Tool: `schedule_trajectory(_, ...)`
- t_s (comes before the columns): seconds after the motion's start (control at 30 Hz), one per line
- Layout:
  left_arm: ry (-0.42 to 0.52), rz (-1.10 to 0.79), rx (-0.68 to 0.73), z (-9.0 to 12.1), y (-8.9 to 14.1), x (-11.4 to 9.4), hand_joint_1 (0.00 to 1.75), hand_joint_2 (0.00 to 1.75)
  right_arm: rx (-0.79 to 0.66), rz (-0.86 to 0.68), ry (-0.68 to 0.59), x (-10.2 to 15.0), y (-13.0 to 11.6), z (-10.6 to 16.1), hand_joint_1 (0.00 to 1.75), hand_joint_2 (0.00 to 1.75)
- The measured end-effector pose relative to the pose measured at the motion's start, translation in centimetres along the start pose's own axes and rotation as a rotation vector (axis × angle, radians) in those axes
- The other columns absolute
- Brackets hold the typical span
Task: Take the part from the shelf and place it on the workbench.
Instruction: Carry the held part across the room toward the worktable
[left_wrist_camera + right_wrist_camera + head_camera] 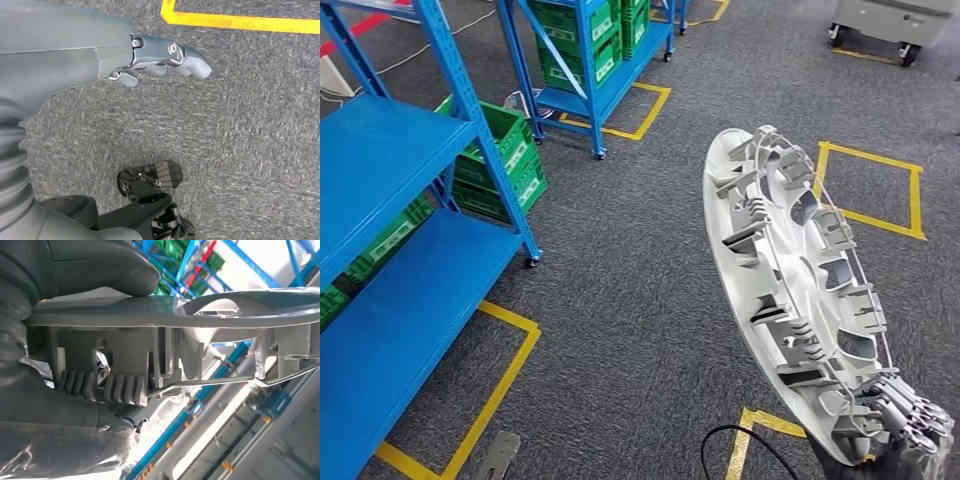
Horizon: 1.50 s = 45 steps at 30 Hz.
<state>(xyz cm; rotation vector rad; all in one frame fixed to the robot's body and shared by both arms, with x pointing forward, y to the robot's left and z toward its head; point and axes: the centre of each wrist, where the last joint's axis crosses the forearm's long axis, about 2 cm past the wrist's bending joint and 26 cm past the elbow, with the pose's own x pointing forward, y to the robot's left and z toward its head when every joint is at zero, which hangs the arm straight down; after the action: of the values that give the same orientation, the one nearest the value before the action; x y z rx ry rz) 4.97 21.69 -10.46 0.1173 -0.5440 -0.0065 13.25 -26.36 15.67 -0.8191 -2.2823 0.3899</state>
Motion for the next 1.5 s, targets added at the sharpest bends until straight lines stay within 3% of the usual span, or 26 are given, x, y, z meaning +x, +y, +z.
schedule_trajectory(1.07, -0.005, -0.02, -0.018, 0.0, -0.1, 0.1, 0.0, 1.75, -0.021, 0.072, -0.06, 0.2, 0.1, -0.4, 1.75, 1.75)
schedule_trajectory(1.5, -0.036, -0.173, -0.089, 0.1, -2.2, 1.2, 0.0, 1.75, 0.033, 0.278, -0.037, 1.5, -4.6, 2.0, 1.75, 1.75)
